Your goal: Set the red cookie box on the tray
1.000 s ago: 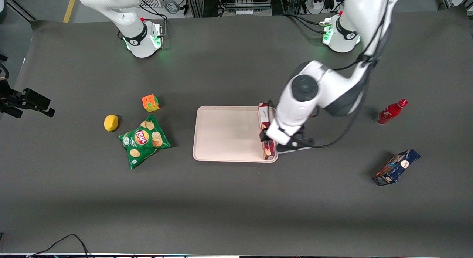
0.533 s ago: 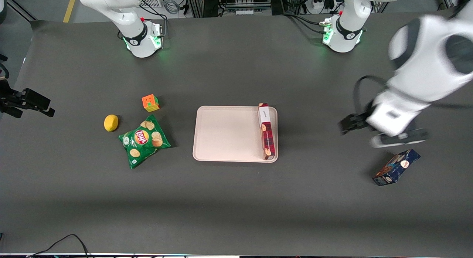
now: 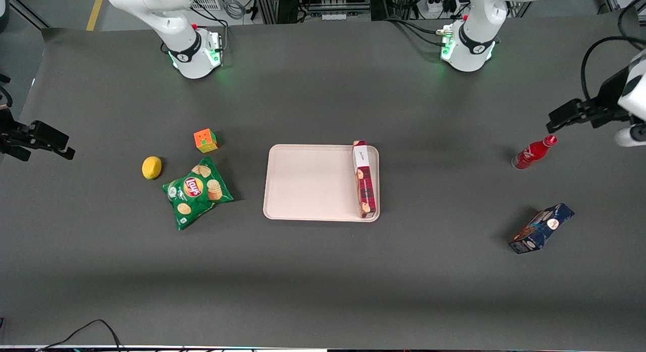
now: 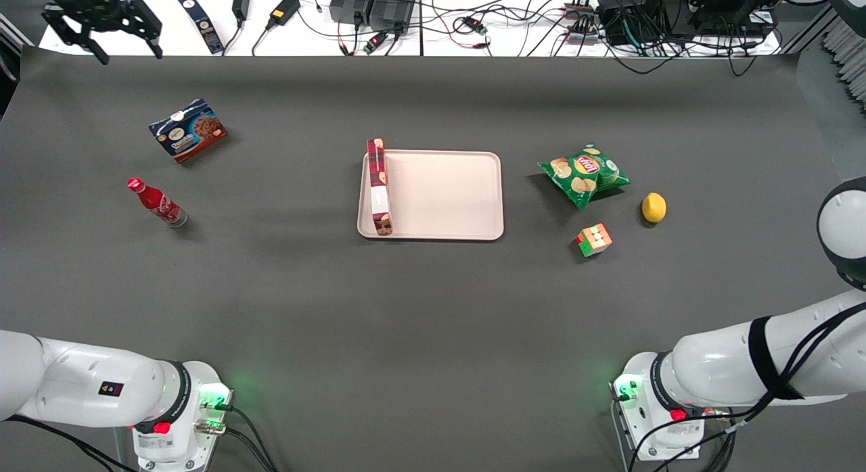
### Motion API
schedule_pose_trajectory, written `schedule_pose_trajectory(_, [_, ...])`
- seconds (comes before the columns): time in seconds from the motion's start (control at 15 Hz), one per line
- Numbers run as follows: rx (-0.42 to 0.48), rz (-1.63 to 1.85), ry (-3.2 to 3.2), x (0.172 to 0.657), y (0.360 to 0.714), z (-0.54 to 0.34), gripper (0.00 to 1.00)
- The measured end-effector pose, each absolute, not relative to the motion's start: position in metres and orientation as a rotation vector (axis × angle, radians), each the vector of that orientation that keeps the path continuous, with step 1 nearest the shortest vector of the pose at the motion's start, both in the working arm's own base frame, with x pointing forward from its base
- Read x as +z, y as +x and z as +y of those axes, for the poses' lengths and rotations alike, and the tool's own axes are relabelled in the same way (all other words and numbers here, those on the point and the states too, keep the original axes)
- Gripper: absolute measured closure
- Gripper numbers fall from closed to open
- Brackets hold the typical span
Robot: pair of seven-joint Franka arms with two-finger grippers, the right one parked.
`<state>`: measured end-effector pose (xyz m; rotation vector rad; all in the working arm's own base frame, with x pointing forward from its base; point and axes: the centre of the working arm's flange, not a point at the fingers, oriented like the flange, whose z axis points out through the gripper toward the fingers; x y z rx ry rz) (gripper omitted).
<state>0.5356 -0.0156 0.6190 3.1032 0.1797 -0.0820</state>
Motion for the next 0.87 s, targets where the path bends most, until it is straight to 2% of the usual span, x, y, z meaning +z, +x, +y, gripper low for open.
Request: schedule_pose_trajectory(0.87, [-0.026,0.002,3.187,0.643,0.523,-0.019,0.0])
